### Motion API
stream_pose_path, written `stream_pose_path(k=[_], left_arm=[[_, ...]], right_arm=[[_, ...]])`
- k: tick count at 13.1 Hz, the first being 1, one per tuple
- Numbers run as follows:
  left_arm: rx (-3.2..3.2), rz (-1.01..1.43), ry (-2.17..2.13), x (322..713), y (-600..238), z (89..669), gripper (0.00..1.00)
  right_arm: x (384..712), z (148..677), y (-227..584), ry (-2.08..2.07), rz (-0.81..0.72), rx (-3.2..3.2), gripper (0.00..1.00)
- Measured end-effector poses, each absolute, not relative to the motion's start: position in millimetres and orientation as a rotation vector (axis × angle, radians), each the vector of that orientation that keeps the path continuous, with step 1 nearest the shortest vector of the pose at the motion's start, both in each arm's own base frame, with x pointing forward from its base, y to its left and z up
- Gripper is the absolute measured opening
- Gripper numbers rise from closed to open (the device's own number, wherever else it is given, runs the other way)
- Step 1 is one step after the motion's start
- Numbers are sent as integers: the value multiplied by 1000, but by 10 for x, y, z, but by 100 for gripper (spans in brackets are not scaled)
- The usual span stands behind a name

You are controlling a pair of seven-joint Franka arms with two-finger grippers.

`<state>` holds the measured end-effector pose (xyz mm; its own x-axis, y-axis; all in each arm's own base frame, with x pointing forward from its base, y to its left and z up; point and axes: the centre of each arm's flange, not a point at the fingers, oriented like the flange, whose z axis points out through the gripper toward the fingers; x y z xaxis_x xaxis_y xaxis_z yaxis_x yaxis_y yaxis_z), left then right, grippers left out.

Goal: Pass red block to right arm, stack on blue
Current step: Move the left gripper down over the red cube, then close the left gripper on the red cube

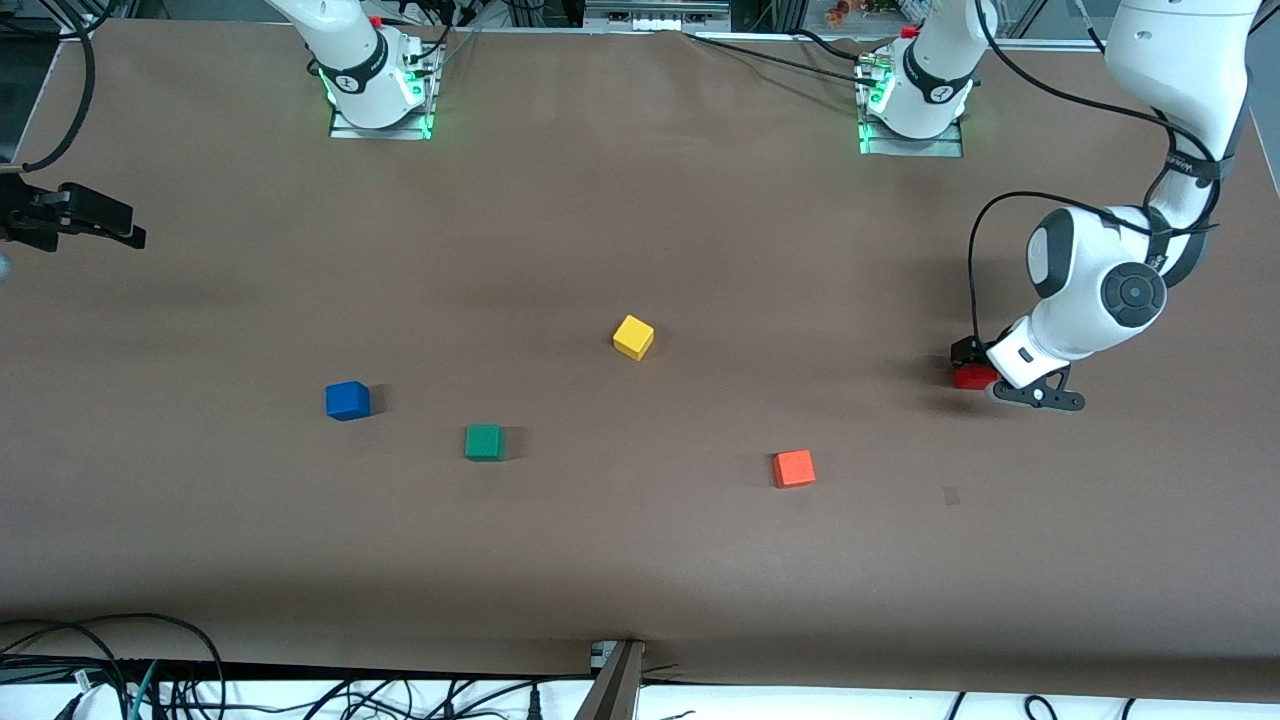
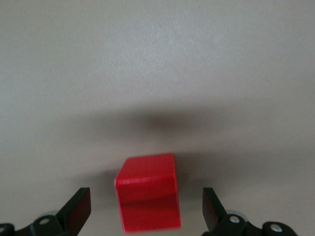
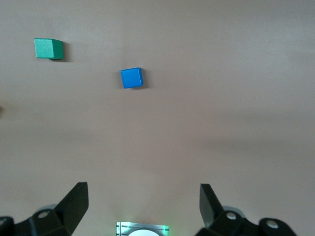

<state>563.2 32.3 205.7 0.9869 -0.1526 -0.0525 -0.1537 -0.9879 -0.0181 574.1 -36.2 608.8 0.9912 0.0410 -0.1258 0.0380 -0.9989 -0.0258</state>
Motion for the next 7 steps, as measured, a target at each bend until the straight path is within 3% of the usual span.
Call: stream_pose_path(k=[7], left_arm=[[-3121,102,184,5544,515,1709,100]], right_arm=[[5745,6087,-326,-72,198,-3112,100]])
